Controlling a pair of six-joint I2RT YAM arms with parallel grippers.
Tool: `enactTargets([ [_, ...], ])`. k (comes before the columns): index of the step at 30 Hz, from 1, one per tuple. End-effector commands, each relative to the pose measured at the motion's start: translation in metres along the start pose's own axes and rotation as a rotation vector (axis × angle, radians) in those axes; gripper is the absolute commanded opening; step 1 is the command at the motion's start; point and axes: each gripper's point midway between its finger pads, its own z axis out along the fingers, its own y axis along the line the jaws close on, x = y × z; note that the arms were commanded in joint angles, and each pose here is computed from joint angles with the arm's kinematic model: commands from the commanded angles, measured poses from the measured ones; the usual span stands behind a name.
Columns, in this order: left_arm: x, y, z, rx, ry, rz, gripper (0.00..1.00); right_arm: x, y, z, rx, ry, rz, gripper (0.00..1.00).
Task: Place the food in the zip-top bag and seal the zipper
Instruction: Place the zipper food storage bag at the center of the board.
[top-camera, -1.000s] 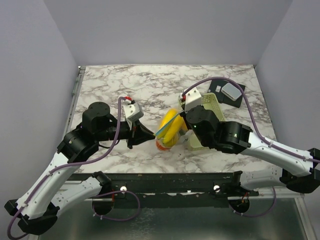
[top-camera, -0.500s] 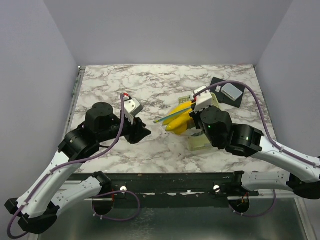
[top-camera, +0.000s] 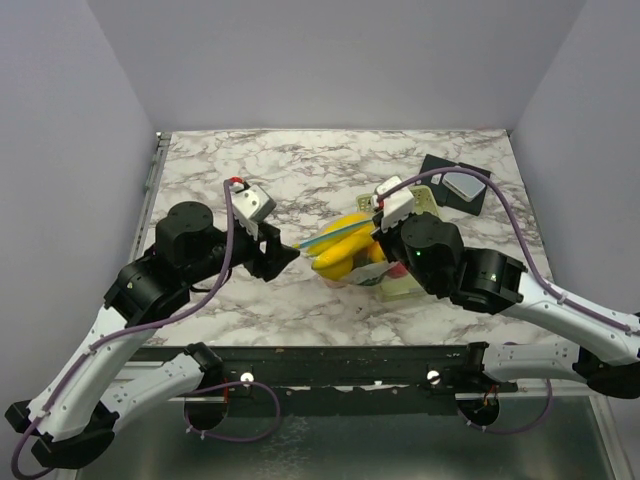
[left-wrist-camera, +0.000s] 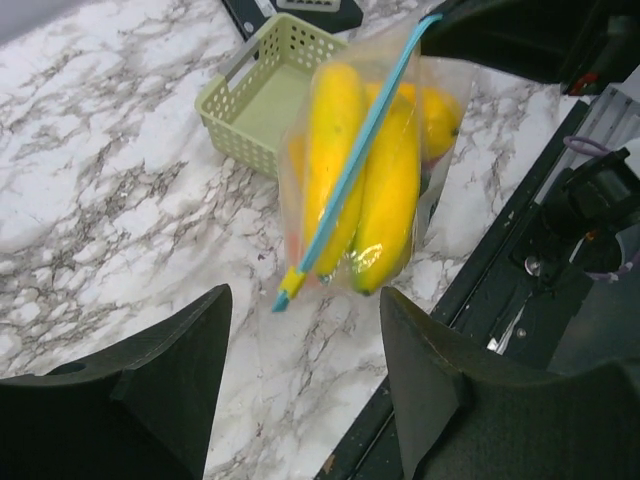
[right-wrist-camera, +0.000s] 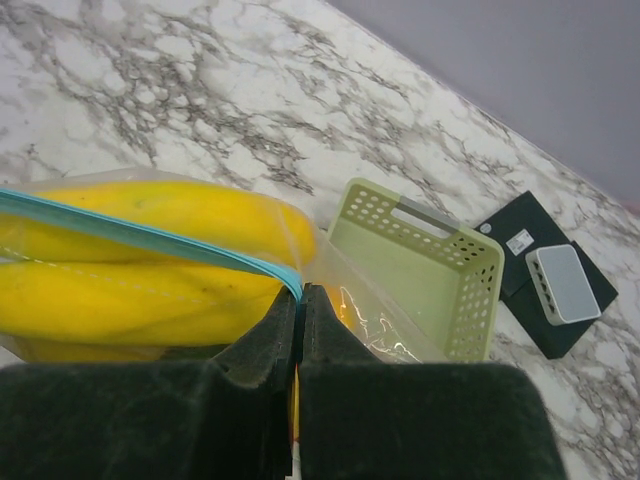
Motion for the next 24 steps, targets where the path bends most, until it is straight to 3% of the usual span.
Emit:
enactTargets([
  [1,-0.031,-0.006,-0.012,0.013,-0.092,0.045,0.64,-0.024,0.022,0.000,-0.134,-0.092,0.022,0.00],
  [5,-0.039,-0.017,-0.015,0.073,-0.113,0.076,0.72,-0.032,0.040,-0.005,-0.243,-0.126,0.028,0.01],
  [11,-0.045,-0.039,-0.012,0.210,-0.115,0.096,0.76,-0.047,0.063,-0.019,-0.405,-0.188,0.040,0.01],
  [24,-0.038,-0.076,-0.002,0.467,-0.056,0.084,0.77,-0.078,0.096,-0.039,-0.622,-0.260,0.092,0.01],
])
